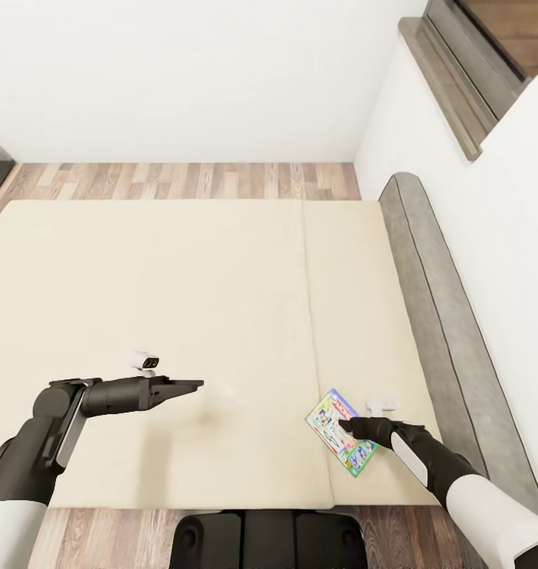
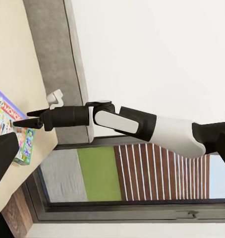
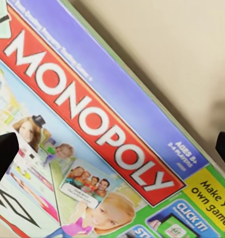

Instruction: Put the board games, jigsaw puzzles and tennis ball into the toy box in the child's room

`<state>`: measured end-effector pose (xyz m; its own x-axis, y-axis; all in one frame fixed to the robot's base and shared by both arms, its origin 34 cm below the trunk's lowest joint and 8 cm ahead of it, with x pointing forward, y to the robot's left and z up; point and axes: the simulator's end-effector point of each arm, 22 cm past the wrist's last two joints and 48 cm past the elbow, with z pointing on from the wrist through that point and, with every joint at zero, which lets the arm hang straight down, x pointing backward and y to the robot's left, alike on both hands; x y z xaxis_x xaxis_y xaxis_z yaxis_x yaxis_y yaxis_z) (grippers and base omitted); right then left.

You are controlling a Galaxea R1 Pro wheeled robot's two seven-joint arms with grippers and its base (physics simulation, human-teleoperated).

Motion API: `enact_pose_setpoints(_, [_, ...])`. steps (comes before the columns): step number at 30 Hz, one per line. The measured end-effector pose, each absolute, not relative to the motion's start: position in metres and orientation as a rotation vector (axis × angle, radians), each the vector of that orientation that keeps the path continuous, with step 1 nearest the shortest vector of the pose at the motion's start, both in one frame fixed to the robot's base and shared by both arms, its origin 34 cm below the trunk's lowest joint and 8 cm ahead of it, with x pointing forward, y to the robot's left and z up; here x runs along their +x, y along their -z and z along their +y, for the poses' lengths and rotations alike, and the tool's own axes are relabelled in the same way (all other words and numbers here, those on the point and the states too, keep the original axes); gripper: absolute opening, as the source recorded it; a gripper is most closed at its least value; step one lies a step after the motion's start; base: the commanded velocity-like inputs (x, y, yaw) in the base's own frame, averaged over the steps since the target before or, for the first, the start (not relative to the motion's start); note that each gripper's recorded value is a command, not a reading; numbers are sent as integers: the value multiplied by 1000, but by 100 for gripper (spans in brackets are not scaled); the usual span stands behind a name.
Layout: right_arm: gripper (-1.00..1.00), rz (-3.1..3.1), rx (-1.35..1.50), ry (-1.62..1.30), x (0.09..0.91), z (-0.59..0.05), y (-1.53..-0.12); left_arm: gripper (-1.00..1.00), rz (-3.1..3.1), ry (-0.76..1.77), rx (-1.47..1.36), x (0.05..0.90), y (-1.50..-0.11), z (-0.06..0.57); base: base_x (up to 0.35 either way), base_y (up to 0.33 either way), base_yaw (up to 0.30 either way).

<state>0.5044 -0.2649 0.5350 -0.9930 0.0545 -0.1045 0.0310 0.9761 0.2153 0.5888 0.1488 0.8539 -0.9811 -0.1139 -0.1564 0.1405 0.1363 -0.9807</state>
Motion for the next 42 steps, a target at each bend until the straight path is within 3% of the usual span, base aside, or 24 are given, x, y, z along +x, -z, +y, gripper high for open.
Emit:
enact_pose_setpoints(37, [100,3022,75,-350,494,-265,-526,100,2232,1959,-2,583,-840,149,0,0,0])
enact_pose_setpoints(42, [100,3010,73,-419,498,-238,-527,100,2230,1953,-14,585,-838,151,0,0,0])
